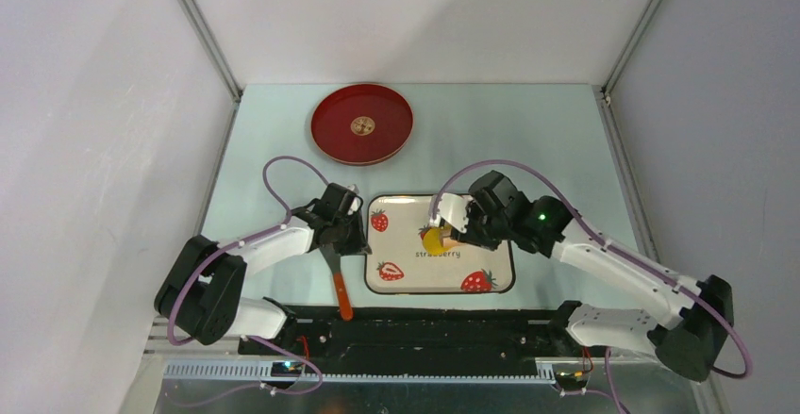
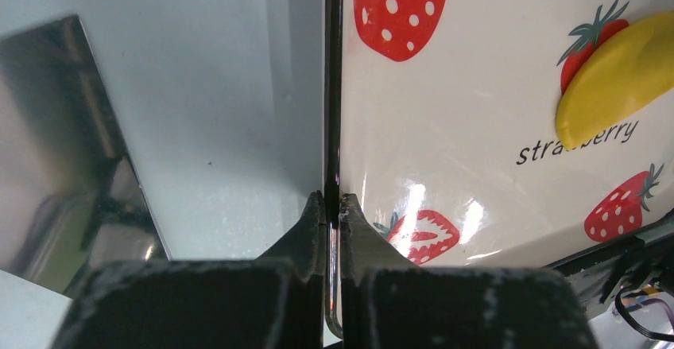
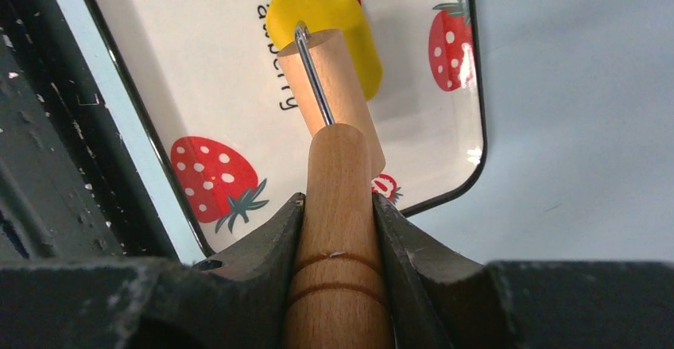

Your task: Roll out the dumpling wrappers from the dough

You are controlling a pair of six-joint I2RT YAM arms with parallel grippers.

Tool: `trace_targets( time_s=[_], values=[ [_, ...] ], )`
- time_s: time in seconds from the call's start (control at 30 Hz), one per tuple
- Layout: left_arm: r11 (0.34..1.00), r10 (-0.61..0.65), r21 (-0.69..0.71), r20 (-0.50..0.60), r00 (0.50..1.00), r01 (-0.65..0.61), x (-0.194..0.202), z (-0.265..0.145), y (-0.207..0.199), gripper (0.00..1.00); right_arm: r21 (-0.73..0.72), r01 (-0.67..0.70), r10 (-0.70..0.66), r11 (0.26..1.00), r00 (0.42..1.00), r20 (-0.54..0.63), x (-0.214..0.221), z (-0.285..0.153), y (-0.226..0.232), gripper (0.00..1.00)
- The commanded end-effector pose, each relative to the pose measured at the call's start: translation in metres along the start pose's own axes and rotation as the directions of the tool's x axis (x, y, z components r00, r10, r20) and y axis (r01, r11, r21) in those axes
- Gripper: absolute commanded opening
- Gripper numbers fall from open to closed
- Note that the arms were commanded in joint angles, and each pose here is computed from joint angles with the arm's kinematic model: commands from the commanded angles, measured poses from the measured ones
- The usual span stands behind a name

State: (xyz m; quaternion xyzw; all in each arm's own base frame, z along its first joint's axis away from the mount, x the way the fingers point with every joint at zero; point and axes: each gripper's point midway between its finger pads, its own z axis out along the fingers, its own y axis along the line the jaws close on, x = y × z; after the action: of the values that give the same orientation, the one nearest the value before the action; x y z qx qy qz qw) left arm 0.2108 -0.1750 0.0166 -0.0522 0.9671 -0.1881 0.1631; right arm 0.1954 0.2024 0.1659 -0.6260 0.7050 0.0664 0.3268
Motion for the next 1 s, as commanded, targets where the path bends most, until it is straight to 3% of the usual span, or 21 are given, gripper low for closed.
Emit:
trace_targets(
  time_s=[0.0,0.3,0.47,0.8,0.97],
  values=[
    [0.976,0.022,-0.217,-0.066,0.998,-0.036,0.023,0.004,0.057,0.0,0.016,0.025,-0.026,1.0,0.997,0.072,-0.026,0.008,-0.019,0.0],
    [0.976,0.023,-0.215,-0.063,0.998,-0.036,0.023,0.003,0.056,0.0,-0.01,0.034,-0.034,0.999,0.997,0.063,-0.026,0.03,-0.026,0.0],
    [0.976,0.021,-0.216,-0.064,0.998,-0.035,0.023,0.004,0.056,0.0,-0.035,0.033,-0.034,0.999,0.999,-0.011,-0.011,0.041,-0.023,0.0],
    [0.976,0.024,-0.216,-0.066,0.998,-0.037,0.023,0.004,0.056,0.0,0.085,0.041,-0.05,0.996,0.993,0.107,-0.046,0.005,-0.05,0.0],
    [0.976,0.023,-0.215,-0.066,0.998,-0.037,0.023,0.004,0.056,0.0,0.069,0.064,-0.068,0.996,0.996,0.056,-0.039,0.013,-0.051,0.0]
  ],
)
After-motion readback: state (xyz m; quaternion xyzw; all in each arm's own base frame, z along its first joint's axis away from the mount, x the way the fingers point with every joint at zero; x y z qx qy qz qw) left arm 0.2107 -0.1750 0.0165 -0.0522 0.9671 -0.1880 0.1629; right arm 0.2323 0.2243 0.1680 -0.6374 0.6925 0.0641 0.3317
